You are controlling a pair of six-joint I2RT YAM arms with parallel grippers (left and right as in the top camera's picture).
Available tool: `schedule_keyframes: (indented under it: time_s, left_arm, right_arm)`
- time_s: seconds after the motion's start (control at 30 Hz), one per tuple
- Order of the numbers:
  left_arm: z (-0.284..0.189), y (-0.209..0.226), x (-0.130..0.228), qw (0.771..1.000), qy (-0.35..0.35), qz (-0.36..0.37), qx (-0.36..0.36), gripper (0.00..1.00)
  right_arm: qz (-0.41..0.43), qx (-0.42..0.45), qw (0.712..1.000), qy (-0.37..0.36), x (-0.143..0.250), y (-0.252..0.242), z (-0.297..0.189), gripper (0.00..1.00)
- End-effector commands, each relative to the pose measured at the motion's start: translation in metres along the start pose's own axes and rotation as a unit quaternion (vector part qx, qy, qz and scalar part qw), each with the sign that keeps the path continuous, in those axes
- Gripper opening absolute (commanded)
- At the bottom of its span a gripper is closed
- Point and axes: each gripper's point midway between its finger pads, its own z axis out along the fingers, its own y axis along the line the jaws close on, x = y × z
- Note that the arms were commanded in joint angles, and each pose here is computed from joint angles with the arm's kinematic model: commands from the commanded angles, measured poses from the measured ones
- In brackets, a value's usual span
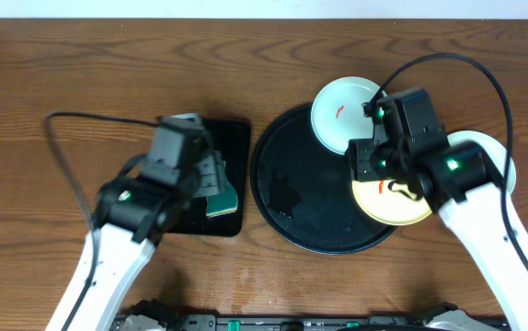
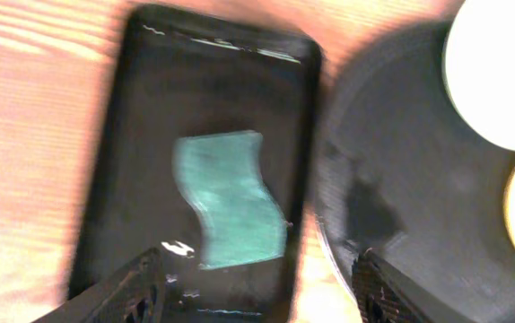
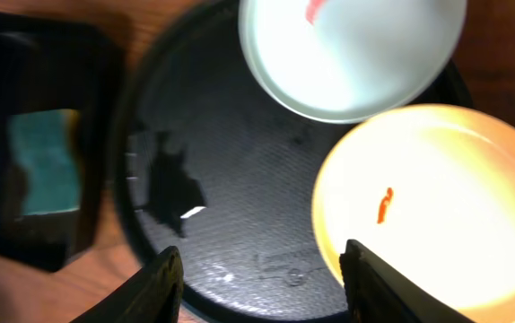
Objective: Clean dirty plates on tray and stack at the side
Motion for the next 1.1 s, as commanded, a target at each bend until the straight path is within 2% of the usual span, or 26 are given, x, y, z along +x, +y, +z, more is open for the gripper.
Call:
schedule_keyframes:
  time_s: [0.0, 0.2, 0.33, 0.5, 0.6, 0.73, 0.83, 0.97, 1.07]
  left_arm:
    - [-0.014, 0.03, -0.011, 0.998, -0.031, -0.002, -0.057, 0.68]
    - [-0.01, 0.04, 0.005, 0.997, 0.008, -0.003, -0.077, 0.68]
    - [-0.004, 0.041, 0.009, 0.996, 0.022, -0.002, -0.083, 0.68]
    - [-0.001, 0.04, 0.01, 0.996, 0.027, -0.005, -0.084, 0.68]
    - [0.0, 0.039, 0.01, 0.996, 0.029, -0.009, -0.078, 0.68]
    - [0.0, 0.035, 0.009, 0.997, 0.028, -0.01, -0.07, 0.68]
    - [0.001, 0.034, 0.007, 0.997, 0.023, -0.01, -0.068, 0.68]
    - [0.001, 0.033, 0.004, 0.998, 0.017, -0.011, -0.065, 0.68]
    - [0.001, 0.033, 0.002, 0.998, 0.014, -0.011, -0.064, 0.68]
  right_arm:
    - [0.016, -0.004, 0.999, 0.05, 0.006, -0.016, 0.027, 0.52]
    - [0.086, 0.013, 0.988, 0.13, 0.025, -0.055, 0.052, 0.48]
    - [0.144, 0.038, 0.976, 0.157, 0.035, -0.095, 0.049, 0.45]
    - [0.221, 0.119, 0.955, 0.158, 0.048, -0.168, 0.03, 0.53]
    - [0.265, 0.154, 0.939, 0.155, 0.061, -0.208, 0.024, 0.54]
    - [0.241, 0.072, 0.956, 0.152, 0.065, -0.203, 0.039, 0.46]
    - [0.239, 0.063, 0.953, 0.174, 0.084, -0.199, 0.049, 0.45]
    - [0.27, 0.07, 0.943, 0.181, 0.102, -0.2, 0.064, 0.4]
    - [0.32, 0.142, 0.918, 0.183, 0.118, -0.219, 0.066, 0.39]
